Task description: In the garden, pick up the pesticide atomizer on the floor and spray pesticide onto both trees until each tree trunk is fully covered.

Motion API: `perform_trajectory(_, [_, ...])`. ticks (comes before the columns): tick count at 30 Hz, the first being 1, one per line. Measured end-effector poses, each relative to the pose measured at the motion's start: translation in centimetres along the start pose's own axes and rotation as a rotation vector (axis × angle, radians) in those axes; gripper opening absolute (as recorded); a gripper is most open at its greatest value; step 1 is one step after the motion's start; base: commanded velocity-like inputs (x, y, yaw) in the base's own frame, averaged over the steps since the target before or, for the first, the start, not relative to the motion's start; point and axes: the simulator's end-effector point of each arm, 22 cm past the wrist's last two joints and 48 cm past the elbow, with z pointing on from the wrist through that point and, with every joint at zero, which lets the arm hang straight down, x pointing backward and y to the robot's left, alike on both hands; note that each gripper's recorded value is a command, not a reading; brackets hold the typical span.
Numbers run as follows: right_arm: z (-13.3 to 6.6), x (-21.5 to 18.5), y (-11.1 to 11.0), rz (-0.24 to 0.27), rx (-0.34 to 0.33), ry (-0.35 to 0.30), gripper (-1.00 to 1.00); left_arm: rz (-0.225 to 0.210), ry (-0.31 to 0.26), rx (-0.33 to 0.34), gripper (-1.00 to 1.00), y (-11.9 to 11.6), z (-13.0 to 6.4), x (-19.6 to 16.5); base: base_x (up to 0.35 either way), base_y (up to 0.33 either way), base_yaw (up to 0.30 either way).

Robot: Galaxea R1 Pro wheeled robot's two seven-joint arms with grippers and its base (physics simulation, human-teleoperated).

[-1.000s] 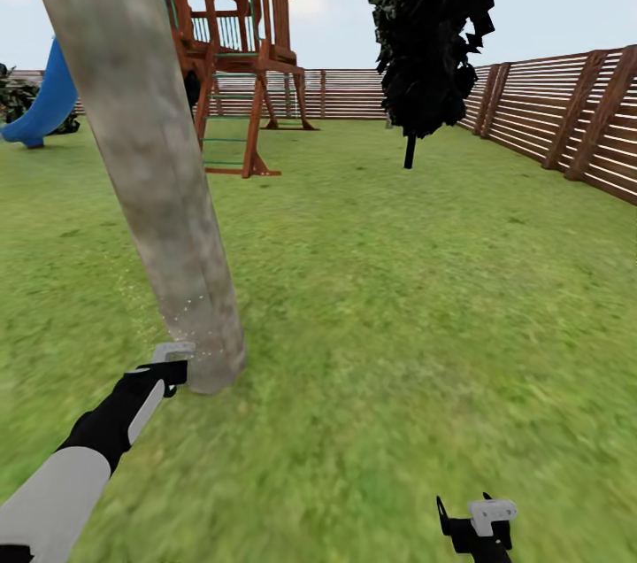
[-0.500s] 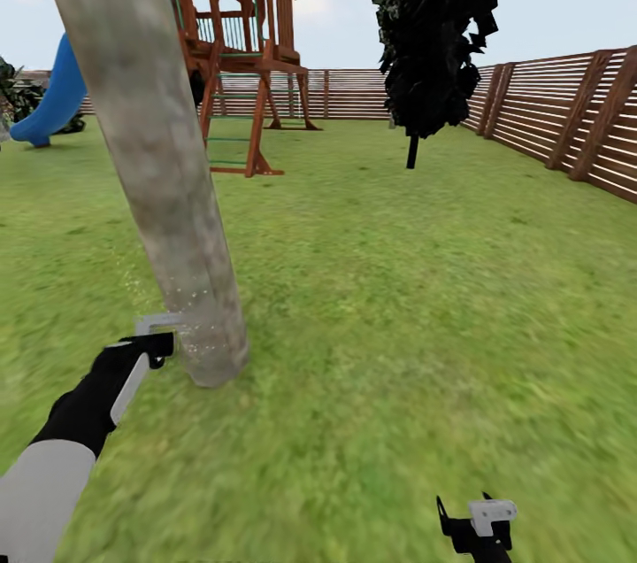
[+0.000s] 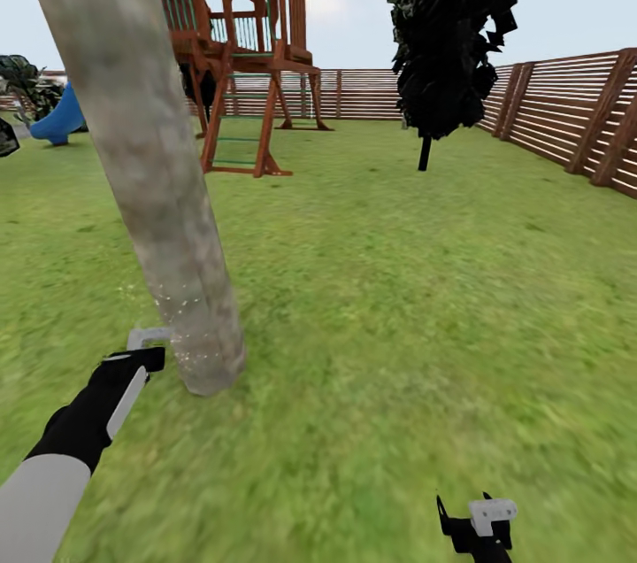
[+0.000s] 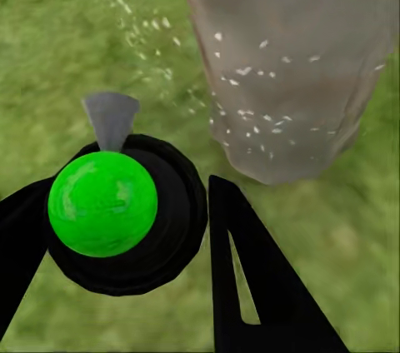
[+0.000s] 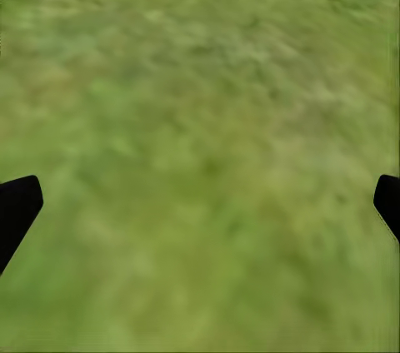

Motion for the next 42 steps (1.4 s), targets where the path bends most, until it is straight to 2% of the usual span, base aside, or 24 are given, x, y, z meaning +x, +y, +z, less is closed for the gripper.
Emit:
perform_trajectory(6, [0.0, 0.0, 0.0, 0.0, 0.0, 0.0, 1.0, 0.008, 0.049, -0.02, -1.0, 0.4, 0.5, 2.6, 0.173, -0.223, 0.274])
perform_trajectory(23, [0.0, 0.0, 0.0, 0.0, 0.001, -0.001, 1.0, 0.009, 0.06, -0.013, -1.0, -0.1, 0.5, 3.1, 0.052, -0.271, 0.021])
perform_trajectory(28, [0.0, 0.0, 0.0, 0.0, 0.0, -0.001, 1.0, 0.017, 0.123, -0.027, -1.0, 0.4, 1.2, 6.1, 0.171, -0.247, 0.145])
perform_trajectory(32, [0.0, 0.0, 0.0, 0.0, 0.0, -0.001, 1.0, 0.021, 0.149, -0.031, -1.0, 0.6, 1.3, 7.6, 0.179, -0.241, 0.268])
perform_trajectory(36, [0.0, 0.0, 0.0, 0.0, 0.0, -0.001, 1.0, 0.022, 0.159, -0.031, -1.0, 0.6, 1.2, 8.4, 0.177, -0.239, 0.223])
perform_trajectory(42, [0.0, 0.0, 0.0, 0.0, 0.001, 0.0, 1.0, 0.022, 0.161, -0.028, -1.0, 0.5, 1.2, 8.5, 0.035, -0.266, 0.011])
